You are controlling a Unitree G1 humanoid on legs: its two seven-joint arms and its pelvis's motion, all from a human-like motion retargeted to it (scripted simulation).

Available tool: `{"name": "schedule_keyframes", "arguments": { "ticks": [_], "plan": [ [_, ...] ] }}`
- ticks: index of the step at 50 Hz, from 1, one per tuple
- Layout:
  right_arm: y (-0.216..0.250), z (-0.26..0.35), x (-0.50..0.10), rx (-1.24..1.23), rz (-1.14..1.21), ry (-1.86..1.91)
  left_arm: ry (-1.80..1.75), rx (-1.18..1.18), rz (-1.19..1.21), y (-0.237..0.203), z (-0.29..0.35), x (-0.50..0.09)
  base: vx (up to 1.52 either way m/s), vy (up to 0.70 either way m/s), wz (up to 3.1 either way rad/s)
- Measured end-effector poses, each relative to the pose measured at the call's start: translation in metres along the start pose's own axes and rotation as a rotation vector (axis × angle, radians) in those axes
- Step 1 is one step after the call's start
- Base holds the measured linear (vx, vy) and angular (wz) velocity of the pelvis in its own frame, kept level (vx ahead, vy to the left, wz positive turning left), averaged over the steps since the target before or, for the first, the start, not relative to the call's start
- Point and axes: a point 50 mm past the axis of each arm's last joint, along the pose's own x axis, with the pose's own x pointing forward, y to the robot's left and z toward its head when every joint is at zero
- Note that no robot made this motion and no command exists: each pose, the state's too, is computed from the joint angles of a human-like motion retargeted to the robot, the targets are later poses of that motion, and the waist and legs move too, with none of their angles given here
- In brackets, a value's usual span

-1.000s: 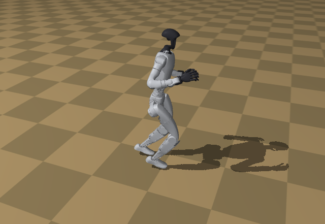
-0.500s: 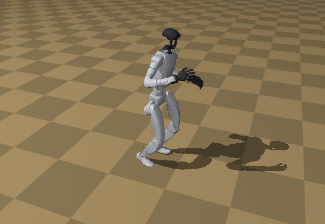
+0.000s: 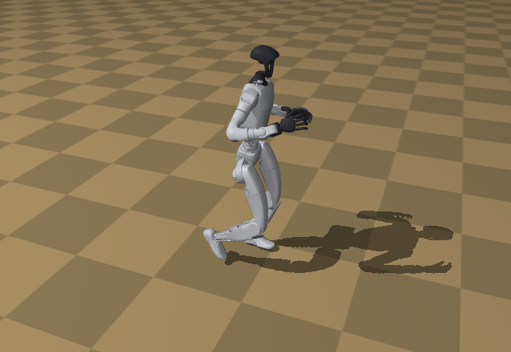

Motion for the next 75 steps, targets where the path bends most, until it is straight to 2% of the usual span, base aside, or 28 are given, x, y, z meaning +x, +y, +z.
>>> {"name": "schedule_keyframes", "arguments": {
  "ticks": [12, 22, 28, 35, 47, 58, 66, 75],
  "plan": [
    [0.021, -0.035, -0.020, -0.032, 0.104, 0.188, 0.137, 0.137, -0.111, -0.023, -0.035, 0.017, 0.09, 0.05, 0.40],
    [0.014, -0.040, -0.025, -0.138, 0.088, 0.225, 0.274, 0.160, -0.302, -0.056, -0.068, -0.008, 0.00, 0.08, 0.45],
    [0.006, -0.036, -0.023, -0.189, 0.088, 0.205, 0.325, 0.153, -0.364, -0.055, -0.075, -0.023, -0.02, 0.15, 0.08],
    [-0.002, -0.037, -0.021, -0.270, 0.110, 0.208, 0.308, 0.171, -0.405, -0.052, -0.070, -0.013, -0.06, 0.19, -0.52],
    [0.020, -0.067, -0.044, -0.241, 0.216, 0.354, 0.142, 0.134, -0.590, -0.102, -0.041, 0.022, -0.25, 0.17, -0.71],
    [0.006, -0.121, -0.088, -0.262, 0.115, 0.676, -0.025, 0.082, -0.608, -0.125, 0.002, 0.061, -0.31, 0.08, -0.76],
    [-0.031, -0.145, -0.112, -0.295, -0.085, 0.844, 0.254, 0.017, -0.603, -0.126, -0.052, 0.046, -0.22, 0.07, -0.71],
    [-0.058, -0.167, -0.137, -0.319, -0.263, 1.009, 0.827, 0.078, -0.567, -0.120, -0.156, -0.028, -0.23, 0.03, -0.99]
  ]
}}
